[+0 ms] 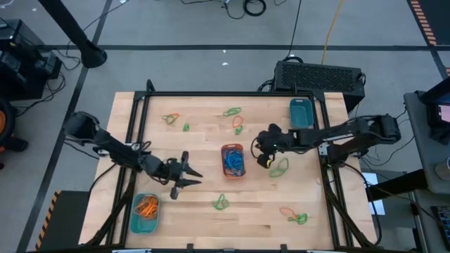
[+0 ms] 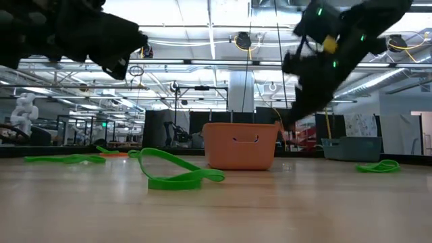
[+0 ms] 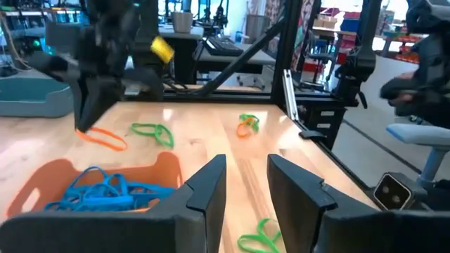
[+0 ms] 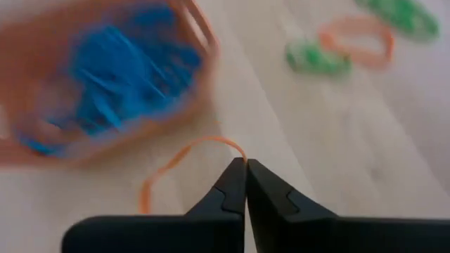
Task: Sort rubber bands into baskets
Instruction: Put the orange rubber band into the green bin, then move the green bin to the bottom left of the table, then put the orange rubber band into the green bin
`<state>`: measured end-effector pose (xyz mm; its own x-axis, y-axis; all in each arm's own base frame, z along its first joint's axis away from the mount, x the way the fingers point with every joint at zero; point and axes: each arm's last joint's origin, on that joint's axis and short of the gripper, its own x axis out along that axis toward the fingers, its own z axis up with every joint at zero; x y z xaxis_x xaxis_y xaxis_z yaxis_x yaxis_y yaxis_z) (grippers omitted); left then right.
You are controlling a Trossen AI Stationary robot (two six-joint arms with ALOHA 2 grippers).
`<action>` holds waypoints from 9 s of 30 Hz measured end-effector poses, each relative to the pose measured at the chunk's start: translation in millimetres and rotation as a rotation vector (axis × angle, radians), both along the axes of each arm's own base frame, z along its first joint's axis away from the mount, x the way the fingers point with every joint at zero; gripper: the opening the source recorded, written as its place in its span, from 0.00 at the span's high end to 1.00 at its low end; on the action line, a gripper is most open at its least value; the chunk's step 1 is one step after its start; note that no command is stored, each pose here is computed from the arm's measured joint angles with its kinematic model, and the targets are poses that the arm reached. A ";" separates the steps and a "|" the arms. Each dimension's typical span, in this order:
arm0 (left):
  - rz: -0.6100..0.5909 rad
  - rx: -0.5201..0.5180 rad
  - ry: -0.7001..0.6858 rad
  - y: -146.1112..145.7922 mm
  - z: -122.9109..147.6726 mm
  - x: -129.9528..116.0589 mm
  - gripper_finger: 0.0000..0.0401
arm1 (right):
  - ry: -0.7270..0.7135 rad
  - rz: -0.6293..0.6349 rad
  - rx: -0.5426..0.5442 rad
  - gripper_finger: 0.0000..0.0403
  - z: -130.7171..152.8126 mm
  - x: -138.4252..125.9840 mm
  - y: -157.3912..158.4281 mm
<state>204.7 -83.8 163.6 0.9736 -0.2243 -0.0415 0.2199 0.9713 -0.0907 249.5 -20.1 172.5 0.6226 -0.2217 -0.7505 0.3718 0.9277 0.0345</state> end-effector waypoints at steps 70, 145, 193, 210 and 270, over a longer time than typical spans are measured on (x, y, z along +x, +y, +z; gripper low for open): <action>0.233 -0.363 0.011 -4.1 -29.3 142.4 0.84 | -0.478 0.112 -0.084 1.00 27.3 41.1 99.0; 0.110 -0.383 1.548 -113.6 21.3 -87.5 0.80 | -0.409 0.318 -0.008 0.63 24.5 34.9 110.9; 0.159 -0.268 1.461 0.3 32.5 -22.6 0.77 | -0.346 0.322 -0.023 0.63 19.3 32.5 109.3; 0.173 -0.221 1.603 -66.1 0.0 -40.0 0.77 | -0.342 0.281 0.024 0.63 18.4 31.9 109.1; 0.031 0.268 0.267 -70.5 61.5 40.4 0.77 | 0.410 0.044 0.463 0.63 20.8 -52.2 198.9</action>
<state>245.1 -154.3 225.1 0.9267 -0.1420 -0.3479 0.1935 0.9740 0.1177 197.3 178.8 193.4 0.2639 0.2037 -0.9428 0.4018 0.8654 0.2994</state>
